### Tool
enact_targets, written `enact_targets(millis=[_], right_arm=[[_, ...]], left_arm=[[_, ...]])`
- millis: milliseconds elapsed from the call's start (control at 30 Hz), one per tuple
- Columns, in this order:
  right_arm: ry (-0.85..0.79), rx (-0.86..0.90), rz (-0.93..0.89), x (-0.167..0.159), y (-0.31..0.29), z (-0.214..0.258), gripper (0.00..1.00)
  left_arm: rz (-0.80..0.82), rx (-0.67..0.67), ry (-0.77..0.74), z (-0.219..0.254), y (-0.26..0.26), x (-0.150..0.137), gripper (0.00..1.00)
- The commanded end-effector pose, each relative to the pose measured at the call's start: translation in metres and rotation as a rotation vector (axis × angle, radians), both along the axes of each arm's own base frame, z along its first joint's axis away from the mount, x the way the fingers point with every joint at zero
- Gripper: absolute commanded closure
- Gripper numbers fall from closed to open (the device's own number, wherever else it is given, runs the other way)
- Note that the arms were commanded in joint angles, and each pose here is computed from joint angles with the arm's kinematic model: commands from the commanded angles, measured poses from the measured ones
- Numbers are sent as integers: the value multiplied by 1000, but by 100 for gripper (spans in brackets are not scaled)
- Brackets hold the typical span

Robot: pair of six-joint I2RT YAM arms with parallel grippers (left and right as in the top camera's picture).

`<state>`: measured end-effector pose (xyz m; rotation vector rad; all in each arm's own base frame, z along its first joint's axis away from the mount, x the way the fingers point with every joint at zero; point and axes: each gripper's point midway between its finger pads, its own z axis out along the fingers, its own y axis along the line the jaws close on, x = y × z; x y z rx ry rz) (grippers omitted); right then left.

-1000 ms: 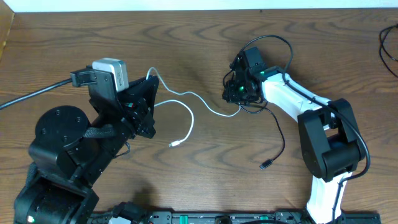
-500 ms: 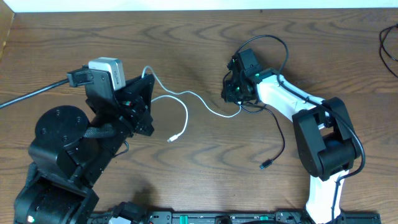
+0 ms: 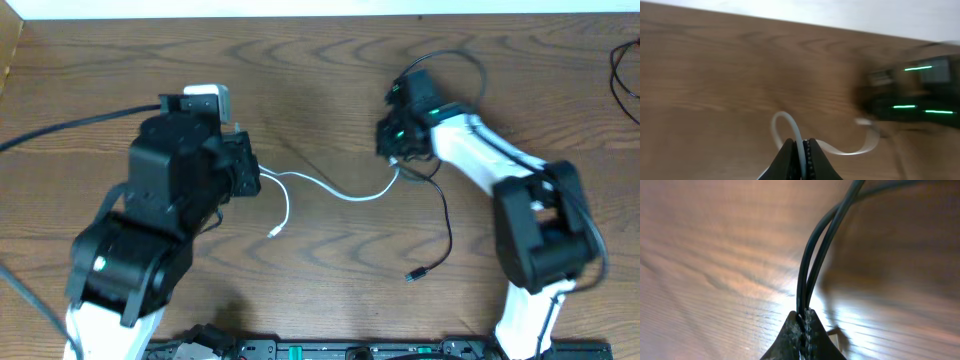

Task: Untangle cables
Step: 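Pull the grippers apart, stretching the white and black cables across the table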

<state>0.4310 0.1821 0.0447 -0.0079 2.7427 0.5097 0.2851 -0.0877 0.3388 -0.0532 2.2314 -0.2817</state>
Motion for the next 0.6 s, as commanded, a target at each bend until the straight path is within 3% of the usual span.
enact_targets(millis=[0, 300, 567], right_arm=[[-221, 6, -161, 28, -65, 102, 99], [-347, -173, -530, 0, -230, 180, 99], [-362, -271, -791, -32, -346, 194, 99]], left_arm=[[191, 178, -8, -4, 40, 16, 92], [295, 272, 97, -36, 65, 41, 92], [362, 311, 164, -54, 94, 52, 92]])
